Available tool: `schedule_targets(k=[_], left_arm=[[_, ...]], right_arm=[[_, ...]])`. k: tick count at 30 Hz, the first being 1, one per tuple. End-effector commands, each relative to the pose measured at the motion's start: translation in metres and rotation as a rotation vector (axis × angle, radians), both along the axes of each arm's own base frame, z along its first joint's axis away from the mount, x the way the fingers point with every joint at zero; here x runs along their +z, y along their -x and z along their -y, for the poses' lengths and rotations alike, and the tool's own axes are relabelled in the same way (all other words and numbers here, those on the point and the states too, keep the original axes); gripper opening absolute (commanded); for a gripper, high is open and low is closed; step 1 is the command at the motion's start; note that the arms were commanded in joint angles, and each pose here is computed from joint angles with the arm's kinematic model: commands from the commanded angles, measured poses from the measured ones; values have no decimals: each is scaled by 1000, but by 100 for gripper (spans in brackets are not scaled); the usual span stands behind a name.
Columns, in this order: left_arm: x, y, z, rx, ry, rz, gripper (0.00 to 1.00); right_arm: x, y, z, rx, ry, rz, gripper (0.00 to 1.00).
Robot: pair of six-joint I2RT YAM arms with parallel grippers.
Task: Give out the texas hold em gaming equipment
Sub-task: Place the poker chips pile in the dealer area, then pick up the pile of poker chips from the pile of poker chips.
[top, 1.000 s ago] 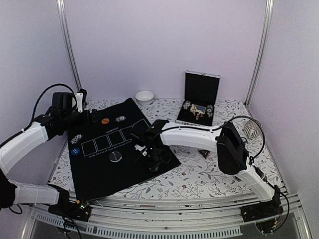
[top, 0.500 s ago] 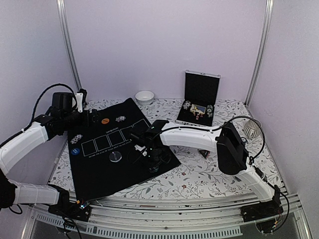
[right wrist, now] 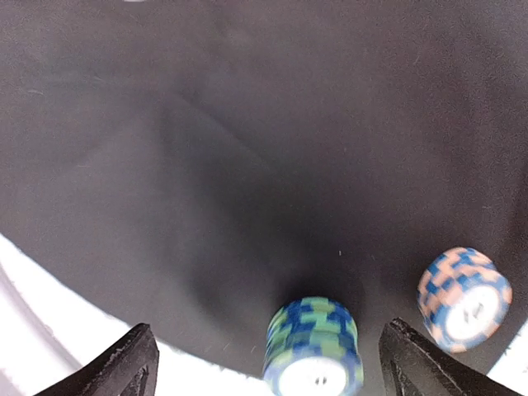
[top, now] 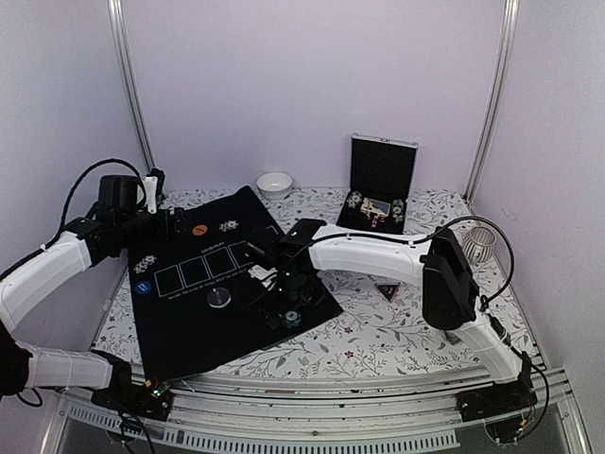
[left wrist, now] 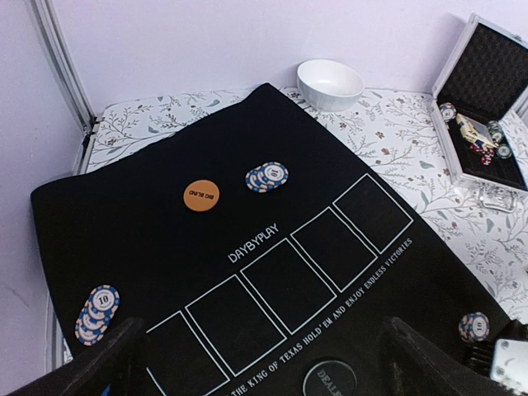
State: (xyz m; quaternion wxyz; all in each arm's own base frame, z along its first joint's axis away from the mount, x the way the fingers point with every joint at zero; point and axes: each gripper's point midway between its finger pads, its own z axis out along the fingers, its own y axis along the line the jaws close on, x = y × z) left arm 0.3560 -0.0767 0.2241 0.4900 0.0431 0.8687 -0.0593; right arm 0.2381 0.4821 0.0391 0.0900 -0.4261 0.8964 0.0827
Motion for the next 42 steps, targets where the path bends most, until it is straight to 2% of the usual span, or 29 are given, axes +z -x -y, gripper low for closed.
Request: schedule_targets(k=[1,7,10,13,17,21,24,27,28,31,42], left_arm=[[1,0,-4,3,-6,16,98],[1,1,-3,-1,-4,14,98],[1,1,-3,-1,-3,18,98],[2,2,-4,-2,-3,21,98],[3,2,-5,2,-7,24,98],[1,2,-5,5,-11,20,98],[0,2,-5,4,-12,17,98],[-1,2,-6,7,-15,17,98],[0,2,-6,8,-16,17,98],[-2,2,-6,9,-18,13,98],[-4,1,-6,9,-23,8,98]], right_arm=[[86,1,-14,36,-180,73,100],[145,-28,25,-35,-154,254,99],[158,-75,98,-223,-63,342,99],[142,-114,197,-488,28,309,99],[111,-136,305,-753,90,287,99],[88,-144,373,-900,117,266,98],[69,-149,402,-958,125,245,96],[55,-152,428,-1007,170,241,80],[51,-153,435,-1022,190,239,78],[44,-153,454,-1059,229,244,77],[17,-156,477,-1110,197,189,74]])
